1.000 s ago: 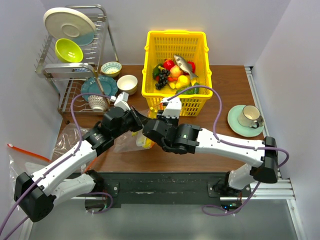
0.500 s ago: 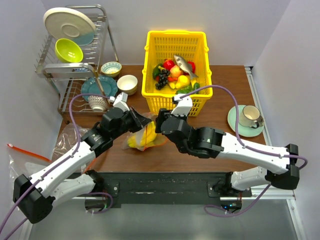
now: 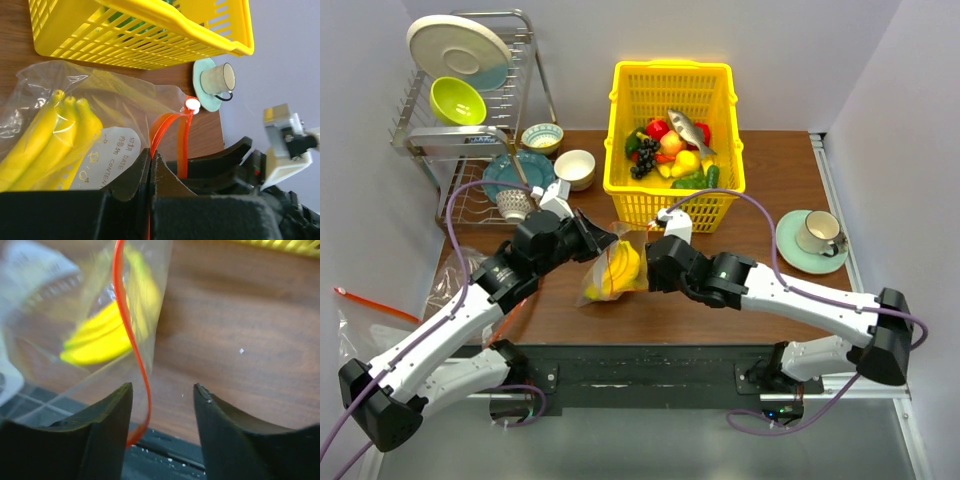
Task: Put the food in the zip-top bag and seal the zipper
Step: Adjust the zipper on the food storage bag.
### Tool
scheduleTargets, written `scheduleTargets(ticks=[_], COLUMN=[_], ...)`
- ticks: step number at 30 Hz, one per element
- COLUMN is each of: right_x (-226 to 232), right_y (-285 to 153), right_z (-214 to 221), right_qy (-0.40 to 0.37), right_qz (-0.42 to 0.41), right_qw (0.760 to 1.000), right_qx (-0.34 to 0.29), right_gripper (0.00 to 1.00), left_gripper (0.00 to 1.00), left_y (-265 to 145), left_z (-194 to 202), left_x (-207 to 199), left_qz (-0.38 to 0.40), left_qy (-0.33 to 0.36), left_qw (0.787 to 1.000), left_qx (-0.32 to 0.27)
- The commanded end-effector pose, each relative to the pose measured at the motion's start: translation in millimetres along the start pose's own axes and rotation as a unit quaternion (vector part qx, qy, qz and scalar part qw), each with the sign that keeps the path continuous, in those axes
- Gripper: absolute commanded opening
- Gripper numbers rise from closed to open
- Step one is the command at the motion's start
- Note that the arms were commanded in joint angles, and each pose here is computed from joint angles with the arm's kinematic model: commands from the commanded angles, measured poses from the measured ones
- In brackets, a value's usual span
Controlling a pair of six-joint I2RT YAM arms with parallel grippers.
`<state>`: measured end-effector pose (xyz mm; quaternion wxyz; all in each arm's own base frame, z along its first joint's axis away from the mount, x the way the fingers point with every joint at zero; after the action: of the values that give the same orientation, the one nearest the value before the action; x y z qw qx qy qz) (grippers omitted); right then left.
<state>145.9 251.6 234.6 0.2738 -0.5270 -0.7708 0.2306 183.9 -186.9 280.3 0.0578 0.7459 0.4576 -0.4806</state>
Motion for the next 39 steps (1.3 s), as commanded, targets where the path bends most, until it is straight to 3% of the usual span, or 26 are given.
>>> scheduleTargets(ticks=[1, 4, 5, 9, 13, 18, 23, 27, 28, 30, 33, 39], right_x=[17.3, 19.9, 15.4, 7.3, 4.3, 7.2, 15.7, 20.8, 21.3, 21.5, 21.1, 3.8], right_y=[4.4, -2.5, -6.5, -37.0, -69.4, -75.1, -53.8, -46.6, -46.6, -47.0, -49.5, -52.0], right_z=[-2.5, -19.9, -23.4, -70.9, -100.4, -102.1, -85.4, -81.4, -82.0, -84.3, -92.4, -117.3], right_qy=[0.004, -0.010, -0.021, -0.057, -0.076, -0.085, -0.100, -0.099, -0.095, -0.089, -0.081, -0.067], right_qz=[-0.036, -0.024, -0.007, 0.051, 0.048, 0.023, 0.014, -0.004, -0.009, -0.016, -0.032, -0.048], right_qw=[0.999, 1.000, 1.000, 0.995, 0.992, 0.993, 0.994, 0.995, 0.995, 0.995, 0.996, 0.996], right_qx=[0.014, -0.004, -0.002, -0.063, -0.087, -0.080, -0.039, -0.026, -0.027, -0.033, -0.037, -0.037], right_gripper=[0.27, 0.02, 0.00, 0.00, 0.00, 0.00, 0.02, 0.25, 0.50, 0.79, 0.83, 0.83], left_gripper=[0.00, 0.00, 0.00, 0.00, 0.00, 0.00, 0.00, 0.00, 0.00, 0.00, 0.00, 0.00], left_y=[-14.0, -22.3, -33.9, -50.1, -49.6, -27.5, -43.4, -47.4, -46.5, -42.2, -36.5, -33.1], left_z=[-15.3, -29.0, -40.2, -58.3, -47.0, -3.9, -30.2, -36.7, -34.9, -26.8, -18.7, -17.9], left_x=[-21.2, -24.8, -28.6, -35.1, -25.8, 2.5, -14.7, -18.8, -18.0, -12.0, -4.0, 2.0], left_qz=[0.027, -0.028, -0.060, -0.111, -0.108, -0.051, -0.075, -0.088, -0.084, -0.073, -0.070, -0.082], left_qy=[0.025, 0.065, 0.089, 0.136, 0.138, 0.093, 0.137, 0.155, 0.154, 0.146, 0.141, 0.161], left_qw=[0.999, 0.997, 0.994, 0.984, 0.984, 0.993, 0.988, 0.984, 0.984, 0.986, 0.987, 0.983], left_qx=[-0.018, -0.024, -0.034, -0.042, -0.016, 0.043, 0.006, 0.005, 0.009, 0.019, 0.028, 0.028])
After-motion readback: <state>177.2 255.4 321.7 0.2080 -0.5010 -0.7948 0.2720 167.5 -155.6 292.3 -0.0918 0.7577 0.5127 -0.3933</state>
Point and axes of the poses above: each gripper's point midway between its finger pads, its own y axis out along the fingers, its own x axis along the line the jaws close on, z = x × y, the point moved 8 cm from there along -y, back along the fingers, and after that the axes turned 3 degrees about -y, right-handed, at the moved point
